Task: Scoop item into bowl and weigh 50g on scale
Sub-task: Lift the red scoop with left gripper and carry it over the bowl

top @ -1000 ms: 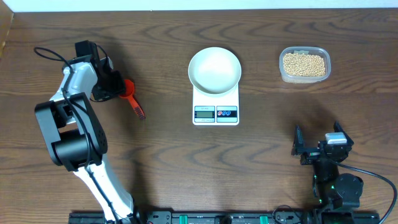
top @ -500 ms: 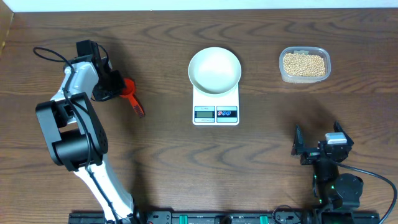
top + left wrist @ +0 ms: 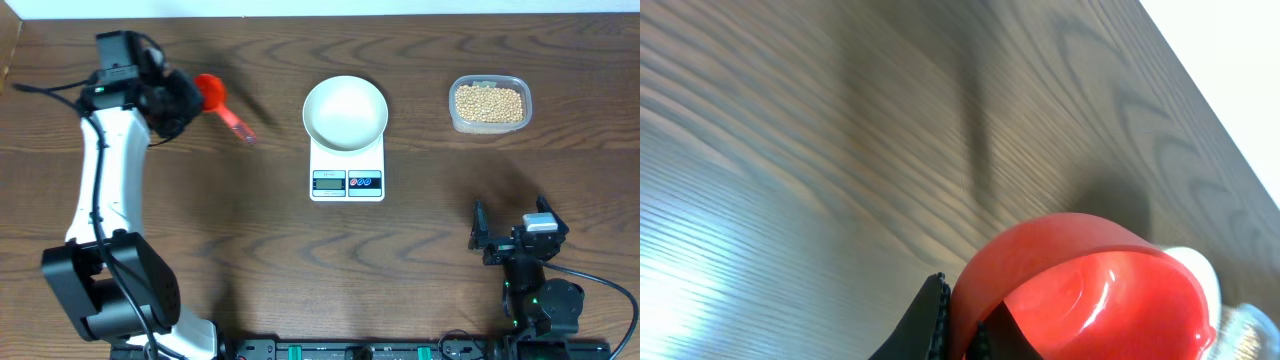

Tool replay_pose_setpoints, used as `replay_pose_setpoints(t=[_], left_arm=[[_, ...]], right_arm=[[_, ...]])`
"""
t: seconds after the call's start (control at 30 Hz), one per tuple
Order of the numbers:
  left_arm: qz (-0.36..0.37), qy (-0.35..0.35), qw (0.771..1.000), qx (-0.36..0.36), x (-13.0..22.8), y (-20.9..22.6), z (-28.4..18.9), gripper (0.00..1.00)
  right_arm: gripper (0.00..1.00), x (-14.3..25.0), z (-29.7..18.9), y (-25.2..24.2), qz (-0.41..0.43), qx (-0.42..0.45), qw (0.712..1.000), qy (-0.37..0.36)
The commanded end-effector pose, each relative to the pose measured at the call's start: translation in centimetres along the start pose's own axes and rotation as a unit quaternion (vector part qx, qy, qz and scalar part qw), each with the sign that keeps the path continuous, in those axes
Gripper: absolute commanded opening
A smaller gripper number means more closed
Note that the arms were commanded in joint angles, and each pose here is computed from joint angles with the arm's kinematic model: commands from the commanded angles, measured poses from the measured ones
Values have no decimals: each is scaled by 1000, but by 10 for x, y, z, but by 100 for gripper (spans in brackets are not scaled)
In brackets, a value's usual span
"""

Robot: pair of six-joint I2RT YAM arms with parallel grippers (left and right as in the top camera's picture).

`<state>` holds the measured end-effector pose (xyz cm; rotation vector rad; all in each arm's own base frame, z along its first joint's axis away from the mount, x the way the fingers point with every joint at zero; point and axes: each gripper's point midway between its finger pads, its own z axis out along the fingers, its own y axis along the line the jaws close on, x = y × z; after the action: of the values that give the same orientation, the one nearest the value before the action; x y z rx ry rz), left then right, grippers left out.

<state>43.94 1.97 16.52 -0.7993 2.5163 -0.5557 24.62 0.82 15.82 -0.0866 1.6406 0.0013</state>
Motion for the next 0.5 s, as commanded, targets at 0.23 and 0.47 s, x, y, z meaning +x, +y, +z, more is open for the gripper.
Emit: replay_pose_setpoints(t=[0.23, 0.47], left_arm=[[-12, 59, 998, 17, 80, -87, 28, 7], [-41, 33, 998, -24, 117, -112, 37, 7]], right_arm=[[99, 1, 0, 1, -3, 0, 1000, 0], [99, 1, 0, 1, -3, 0, 1000, 0]])
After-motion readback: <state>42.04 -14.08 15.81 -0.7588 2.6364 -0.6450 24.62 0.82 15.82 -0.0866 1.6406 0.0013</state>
